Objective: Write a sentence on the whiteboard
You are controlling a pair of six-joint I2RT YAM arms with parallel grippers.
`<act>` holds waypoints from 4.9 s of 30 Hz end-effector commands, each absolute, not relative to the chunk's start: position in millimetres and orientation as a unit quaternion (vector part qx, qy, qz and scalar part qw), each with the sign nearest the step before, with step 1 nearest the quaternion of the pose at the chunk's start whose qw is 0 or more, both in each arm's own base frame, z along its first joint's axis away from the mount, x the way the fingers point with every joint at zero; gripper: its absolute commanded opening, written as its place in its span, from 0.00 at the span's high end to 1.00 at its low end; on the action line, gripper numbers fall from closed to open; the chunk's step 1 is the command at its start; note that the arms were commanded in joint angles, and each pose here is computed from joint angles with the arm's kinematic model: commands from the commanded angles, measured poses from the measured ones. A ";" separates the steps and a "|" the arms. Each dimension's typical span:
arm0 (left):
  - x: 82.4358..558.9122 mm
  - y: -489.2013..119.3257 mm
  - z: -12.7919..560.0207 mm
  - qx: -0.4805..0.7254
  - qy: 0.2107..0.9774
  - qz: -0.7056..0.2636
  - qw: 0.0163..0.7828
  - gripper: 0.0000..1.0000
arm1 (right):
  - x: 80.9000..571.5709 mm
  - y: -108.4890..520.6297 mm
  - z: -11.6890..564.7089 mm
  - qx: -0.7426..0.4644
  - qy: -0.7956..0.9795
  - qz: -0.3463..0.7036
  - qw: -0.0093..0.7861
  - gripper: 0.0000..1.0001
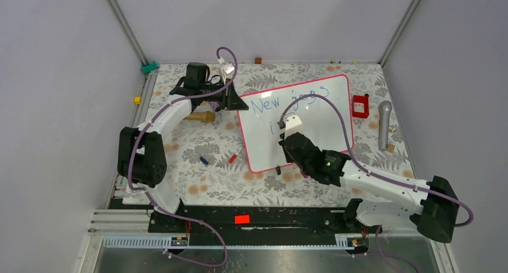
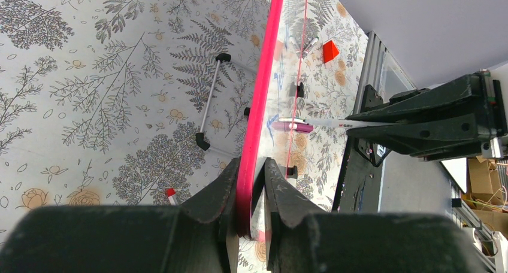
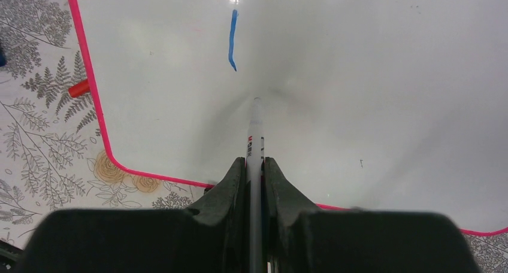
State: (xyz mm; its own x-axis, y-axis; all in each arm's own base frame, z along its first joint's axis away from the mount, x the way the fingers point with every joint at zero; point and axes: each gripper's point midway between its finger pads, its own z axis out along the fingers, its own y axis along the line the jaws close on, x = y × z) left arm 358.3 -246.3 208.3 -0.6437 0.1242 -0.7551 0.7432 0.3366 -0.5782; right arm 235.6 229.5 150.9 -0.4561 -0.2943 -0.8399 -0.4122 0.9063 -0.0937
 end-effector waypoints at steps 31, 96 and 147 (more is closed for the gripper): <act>382.4 -244.2 201.3 0.320 0.760 -0.429 0.368 0.88 | 261.6 252.5 188.0 -0.205 0.815 0.113 0.529 1.00; 380.3 -244.4 208.2 0.324 0.755 -0.430 0.374 0.88 | 286.1 248.2 201.4 -0.175 0.825 0.099 0.528 1.00; 379.7 -243.8 210.0 0.325 0.755 -0.426 0.378 0.88 | 289.2 238.6 188.8 -0.176 0.843 0.083 0.502 1.00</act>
State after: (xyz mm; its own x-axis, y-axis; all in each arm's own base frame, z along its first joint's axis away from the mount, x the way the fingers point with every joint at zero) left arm 356.4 -246.8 211.3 -0.6364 0.1288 -0.7606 0.7494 0.3372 -0.5699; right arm 275.4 237.6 172.8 -0.4611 -0.2338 -0.8560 -0.3971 0.9170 -0.0365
